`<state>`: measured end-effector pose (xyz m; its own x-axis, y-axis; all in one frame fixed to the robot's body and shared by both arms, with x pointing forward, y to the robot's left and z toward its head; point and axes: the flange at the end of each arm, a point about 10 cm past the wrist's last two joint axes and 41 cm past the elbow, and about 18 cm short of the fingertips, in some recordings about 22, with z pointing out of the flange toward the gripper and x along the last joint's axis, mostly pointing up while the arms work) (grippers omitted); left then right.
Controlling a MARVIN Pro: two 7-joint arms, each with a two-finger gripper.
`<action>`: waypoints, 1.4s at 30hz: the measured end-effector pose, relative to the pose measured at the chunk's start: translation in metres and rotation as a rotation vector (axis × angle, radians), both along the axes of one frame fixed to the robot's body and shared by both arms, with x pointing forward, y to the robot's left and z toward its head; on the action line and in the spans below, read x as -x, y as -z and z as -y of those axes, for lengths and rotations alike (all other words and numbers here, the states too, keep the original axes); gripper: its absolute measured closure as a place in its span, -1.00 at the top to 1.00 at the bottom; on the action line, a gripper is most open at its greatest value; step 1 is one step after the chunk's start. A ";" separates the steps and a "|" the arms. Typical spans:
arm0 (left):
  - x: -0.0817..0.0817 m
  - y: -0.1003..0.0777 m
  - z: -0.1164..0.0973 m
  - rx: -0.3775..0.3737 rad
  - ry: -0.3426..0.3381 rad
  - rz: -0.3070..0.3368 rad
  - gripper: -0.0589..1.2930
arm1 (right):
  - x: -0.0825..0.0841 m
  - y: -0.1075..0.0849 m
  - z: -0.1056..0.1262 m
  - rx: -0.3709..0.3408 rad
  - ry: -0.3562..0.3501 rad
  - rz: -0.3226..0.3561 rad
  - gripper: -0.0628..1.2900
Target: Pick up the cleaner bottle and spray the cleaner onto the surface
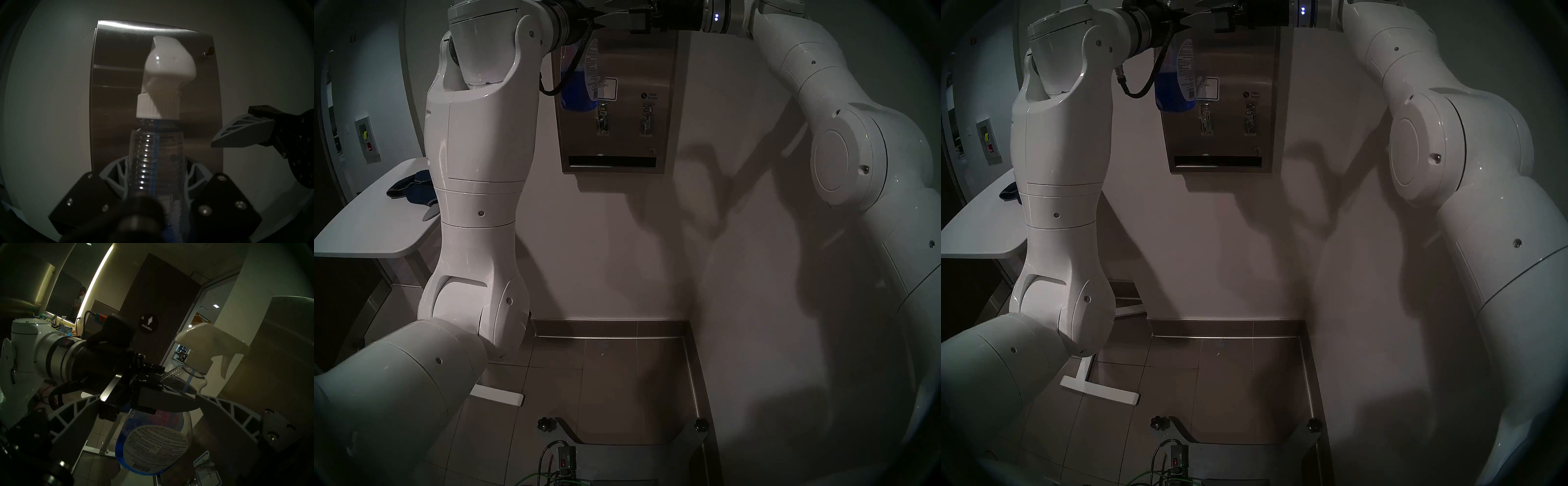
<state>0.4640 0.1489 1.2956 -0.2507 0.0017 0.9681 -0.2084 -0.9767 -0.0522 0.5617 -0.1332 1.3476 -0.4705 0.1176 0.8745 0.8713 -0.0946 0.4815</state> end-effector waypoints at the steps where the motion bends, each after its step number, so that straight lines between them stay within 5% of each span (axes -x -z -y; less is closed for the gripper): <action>1: 0.000 0.000 0.000 0.000 -0.001 0.000 -0.33 | 0.000 -0.001 0.000 0.001 0.000 0.002 0.95; 23: 0.002 -0.001 0.003 -0.004 0.020 0.005 -0.33 | 0.008 -0.040 -0.020 -0.073 0.024 0.063 0.95; 42: 0.003 -0.002 0.002 -0.003 0.023 0.010 -0.33 | -0.002 -0.036 -0.031 -0.132 0.063 0.080 0.95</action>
<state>0.4605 0.1471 1.2981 -0.2599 0.0048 0.9656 -0.2307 -0.9713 -0.0572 0.5636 -0.1025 1.3840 -0.5350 0.0355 0.8441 0.8209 -0.2145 0.5293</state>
